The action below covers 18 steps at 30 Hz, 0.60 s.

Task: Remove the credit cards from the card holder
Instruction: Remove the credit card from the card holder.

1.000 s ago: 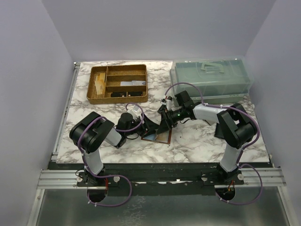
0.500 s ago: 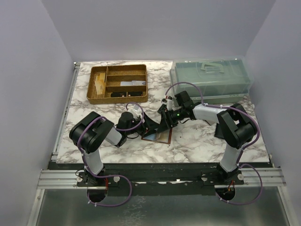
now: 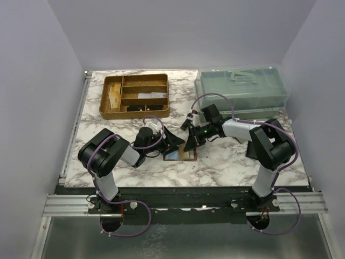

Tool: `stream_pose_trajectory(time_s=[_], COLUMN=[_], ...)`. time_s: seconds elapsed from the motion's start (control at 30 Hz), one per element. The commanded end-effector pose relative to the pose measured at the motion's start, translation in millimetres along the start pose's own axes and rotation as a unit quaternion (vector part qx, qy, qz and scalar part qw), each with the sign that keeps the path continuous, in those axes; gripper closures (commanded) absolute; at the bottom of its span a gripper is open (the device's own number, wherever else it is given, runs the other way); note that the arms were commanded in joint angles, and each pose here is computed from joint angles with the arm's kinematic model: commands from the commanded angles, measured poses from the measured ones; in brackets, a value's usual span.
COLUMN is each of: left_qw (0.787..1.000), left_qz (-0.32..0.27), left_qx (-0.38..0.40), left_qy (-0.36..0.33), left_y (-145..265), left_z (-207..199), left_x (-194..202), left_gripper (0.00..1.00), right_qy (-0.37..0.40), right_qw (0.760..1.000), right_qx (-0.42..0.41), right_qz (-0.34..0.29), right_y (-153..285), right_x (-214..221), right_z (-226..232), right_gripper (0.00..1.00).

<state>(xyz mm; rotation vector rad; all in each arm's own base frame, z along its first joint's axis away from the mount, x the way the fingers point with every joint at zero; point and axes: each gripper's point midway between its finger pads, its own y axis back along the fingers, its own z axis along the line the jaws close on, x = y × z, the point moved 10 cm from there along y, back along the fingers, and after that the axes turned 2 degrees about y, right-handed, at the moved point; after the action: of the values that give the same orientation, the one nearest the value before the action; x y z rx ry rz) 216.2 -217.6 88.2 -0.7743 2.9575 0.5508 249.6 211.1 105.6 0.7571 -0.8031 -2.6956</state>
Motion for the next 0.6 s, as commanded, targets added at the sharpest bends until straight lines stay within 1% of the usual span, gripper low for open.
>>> stream_pose_trajectory(time_s=[0.0, 0.13, 0.27, 0.33, 0.43, 0.57], left_qw=[0.998, 0.992, 0.985, 0.983, 0.979, 0.971], left_qz=[-0.058, -0.102, -0.122, -0.121, -0.101, -0.062], left_qx=[-0.003, 0.023, 0.074, 0.102, 0.145, 0.193], left_qy=[-0.029, -0.065, -0.093, -0.093, -0.101, -0.129], left_y=[10.4, 32.1, 54.6, 63.9, 73.5, 72.4], left_z=[-5.7, -19.8, -42.2, -53.3, -71.3, -98.2], left_x=[-1.8, -2.1, 1.9, 5.3, 14.6, 32.2], left_gripper=[0.28, 0.28, 0.26, 0.25, 0.25, 0.26], right_qy=[-0.024, -0.009, 0.031, 0.06, 0.085, 0.115], right_qw=[0.999, 1.0, 0.998, 0.993, 0.985, 0.977], right_qx=[0.02, 0.003, -0.057, -0.095, -0.149, -0.175], right_qz=[0.008, -0.005, -0.015, -0.026, -0.036, -0.045], right_y=[2.9, 12.7, 24.7, 31.7, 40.0, 46.5], right_x=[7.2, 6.8, 0.9, 0.2, -1.9, -4.9], right_z=[-8.5, -9.5, -0.7, 5.0, 14.3, 22.7], right_gripper=[0.92, 0.98, 1.0, 1.0, 1.0, 1.0])
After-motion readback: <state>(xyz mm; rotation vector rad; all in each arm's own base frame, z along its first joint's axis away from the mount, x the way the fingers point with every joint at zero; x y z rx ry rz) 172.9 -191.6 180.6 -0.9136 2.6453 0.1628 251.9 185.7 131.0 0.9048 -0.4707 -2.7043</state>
